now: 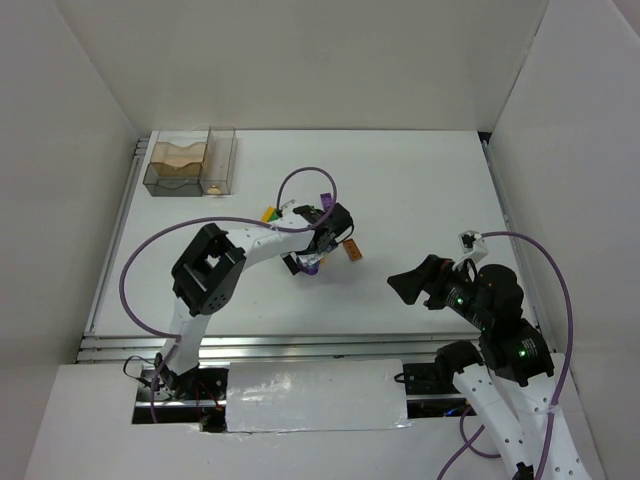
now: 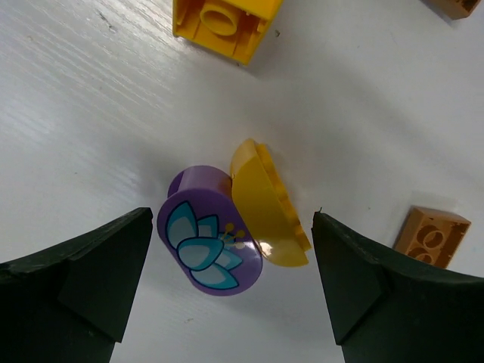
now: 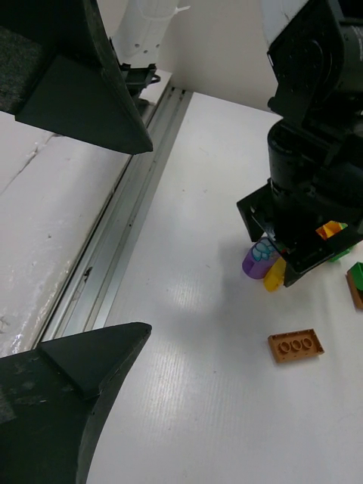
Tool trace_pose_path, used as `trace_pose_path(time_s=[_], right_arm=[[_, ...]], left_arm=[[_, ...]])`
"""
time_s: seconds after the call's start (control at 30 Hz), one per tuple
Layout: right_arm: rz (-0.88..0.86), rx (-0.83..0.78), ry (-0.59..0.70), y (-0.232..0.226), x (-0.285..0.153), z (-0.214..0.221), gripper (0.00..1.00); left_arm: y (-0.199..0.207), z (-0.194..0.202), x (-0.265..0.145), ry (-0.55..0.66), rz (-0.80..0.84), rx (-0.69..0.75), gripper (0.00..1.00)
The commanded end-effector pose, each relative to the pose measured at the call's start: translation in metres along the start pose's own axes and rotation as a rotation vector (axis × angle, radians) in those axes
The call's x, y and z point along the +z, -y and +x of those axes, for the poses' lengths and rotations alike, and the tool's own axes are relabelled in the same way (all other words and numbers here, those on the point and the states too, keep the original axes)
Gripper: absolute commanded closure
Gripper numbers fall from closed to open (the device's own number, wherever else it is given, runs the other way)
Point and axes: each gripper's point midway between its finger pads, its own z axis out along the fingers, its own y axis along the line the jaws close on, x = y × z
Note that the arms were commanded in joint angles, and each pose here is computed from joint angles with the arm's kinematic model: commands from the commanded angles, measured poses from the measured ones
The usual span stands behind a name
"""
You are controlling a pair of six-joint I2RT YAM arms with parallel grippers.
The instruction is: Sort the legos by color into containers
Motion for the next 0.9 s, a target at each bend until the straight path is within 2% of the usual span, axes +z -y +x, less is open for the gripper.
trace_pose_path(time_s=[0.0, 0.17, 0.23, 0.3, 0.33, 0.37, 0.43, 0.47, 0.5, 0.53, 0.6, 0.7, 0.73, 0.83, 0.87], right_arm=[[-0.030, -0.034, 0.021, -0.005, 0.003, -0.006, 0.01], [-0.027, -0.033, 0.018, -0.004, 0.003, -0.005, 0.00], [-0.029, -0.030, 0.019, -0.003, 0.004, -0.004, 0.01], [-0.033, -0.026, 0.012, -0.003, 0.006, -0.002, 0.01], [-0.035, -0.024, 0.011, -0.003, 0.006, -0.002, 0.00], [-0.045, -0.022, 0.009, -0.004, 0.007, -0.001, 0.01], [-0.049, -0.010, -0.004, -0.002, 0.011, 0.003, 0.00], [-0.066, -0.009, -0.006, -0.005, 0.013, 0.003, 0.00], [-0.076, -0.005, -0.011, -0.005, 0.014, 0.005, 0.00], [-0.087, 0.001, -0.014, -0.004, 0.019, 0.008, 0.00], [-0.091, 0.027, -0.025, 0.000, 0.025, 0.014, 0.00], [-0.095, 0.056, -0.005, 0.001, 0.030, 0.013, 0.00], [-0.108, 0.054, 0.011, -0.002, 0.030, 0.009, 0.00], [-0.122, 0.070, 0.016, -0.006, 0.033, 0.005, 0.00], [-0.111, 0.080, 0.014, -0.005, 0.035, 0.003, 0.00]], left_arm=[[0.001, 0.007, 0.006, -0.012, -0.024, 0.001, 0.00], [0.002, 0.012, 0.010, -0.026, -0.009, 0.010, 0.01], [-0.002, 0.015, 0.014, -0.025, -0.002, 0.013, 0.08], [-0.011, 0.015, 0.015, -0.021, -0.005, 0.018, 0.29], [-0.012, 0.015, 0.014, -0.018, 0.002, 0.020, 0.45], [-0.012, 0.012, 0.008, -0.015, 0.019, 0.009, 0.74], [-0.021, 0.011, 0.006, -0.008, 0.026, 0.016, 0.86], [-0.019, 0.008, -0.002, -0.006, 0.069, 0.007, 0.95], [-0.016, 0.004, -0.006, 0.001, 0.106, 0.013, 1.00], [-0.011, 0.005, -0.015, -0.012, 0.160, 0.085, 1.00], [0.004, -0.002, -0.041, -0.003, 0.296, 0.101, 1.00], [0.029, 0.000, -0.092, 0.031, 0.575, 0.319, 1.00], [0.036, 0.010, -0.121, -0.002, 0.698, 0.378, 1.00], [0.042, 0.035, -0.159, 0.010, 0.930, 0.608, 1.00], [0.034, 0.050, -0.173, -0.027, 1.022, 0.690, 1.00]])
